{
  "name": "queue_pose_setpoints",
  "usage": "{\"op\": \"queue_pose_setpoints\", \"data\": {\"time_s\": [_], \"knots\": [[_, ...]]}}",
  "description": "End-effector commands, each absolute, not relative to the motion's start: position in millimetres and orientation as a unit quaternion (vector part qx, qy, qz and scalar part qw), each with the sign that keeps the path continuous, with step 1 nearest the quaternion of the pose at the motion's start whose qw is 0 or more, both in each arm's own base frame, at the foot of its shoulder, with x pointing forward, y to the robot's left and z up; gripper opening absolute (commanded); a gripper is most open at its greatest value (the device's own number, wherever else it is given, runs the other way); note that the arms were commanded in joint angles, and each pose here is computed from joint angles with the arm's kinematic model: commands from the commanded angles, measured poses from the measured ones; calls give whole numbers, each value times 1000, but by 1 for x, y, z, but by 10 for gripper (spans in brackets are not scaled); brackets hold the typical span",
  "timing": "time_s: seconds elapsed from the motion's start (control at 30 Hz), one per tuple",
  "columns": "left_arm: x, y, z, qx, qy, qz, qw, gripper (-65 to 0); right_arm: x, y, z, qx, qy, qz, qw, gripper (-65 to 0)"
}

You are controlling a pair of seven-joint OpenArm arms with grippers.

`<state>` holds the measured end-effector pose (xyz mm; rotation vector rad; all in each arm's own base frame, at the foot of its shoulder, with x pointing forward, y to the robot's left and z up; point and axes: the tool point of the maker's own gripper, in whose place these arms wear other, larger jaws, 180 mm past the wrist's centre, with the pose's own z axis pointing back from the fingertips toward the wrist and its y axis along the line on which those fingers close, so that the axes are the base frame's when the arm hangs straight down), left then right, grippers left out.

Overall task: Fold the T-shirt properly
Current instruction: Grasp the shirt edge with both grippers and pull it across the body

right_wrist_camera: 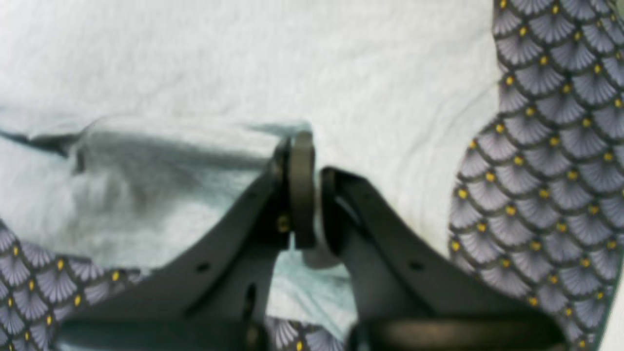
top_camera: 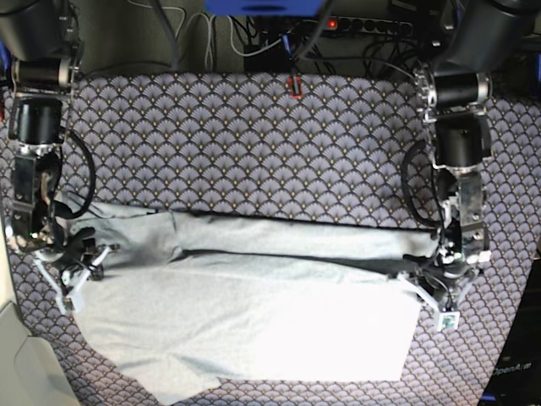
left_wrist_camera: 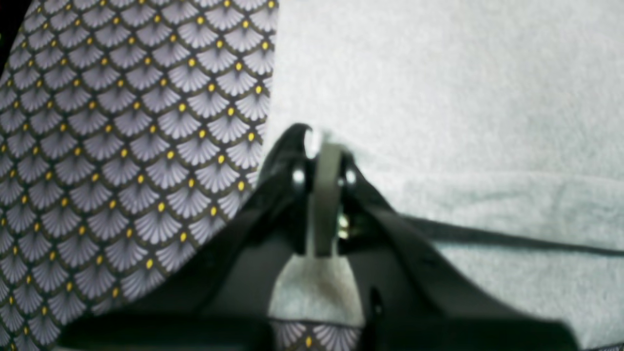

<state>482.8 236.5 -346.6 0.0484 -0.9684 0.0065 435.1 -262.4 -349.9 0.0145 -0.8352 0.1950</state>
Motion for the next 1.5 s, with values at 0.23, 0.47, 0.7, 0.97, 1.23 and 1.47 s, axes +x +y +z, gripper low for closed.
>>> {"op": "queue_pose_setpoints", "data": {"time_s": [0.23,0.47,0.7,0.97,1.23,1.47], "knots": [[499,245,-315,31,-505,4,863,-646,458,-278,-343,5,-421,73,904,-650],[501,245,-312,33,-514,2,857,-646,473,-262,-329,2,-432,106,896,-650],[507,245,-302,33,-523,3,852,-646,478,-256,-326,1,-433,118,894,-650],[507,250,-300,38,-524,3,851,-646,478,-256,-326,1,-433,118,894,-650],[507,253,-299,40,-524,4,851,-646,484,-254,-319,2,-439,118,891,-650],[506,252,-301,40,-522,3,852,-616,489,-262,-323,5,-424,103,900,-589]]}}
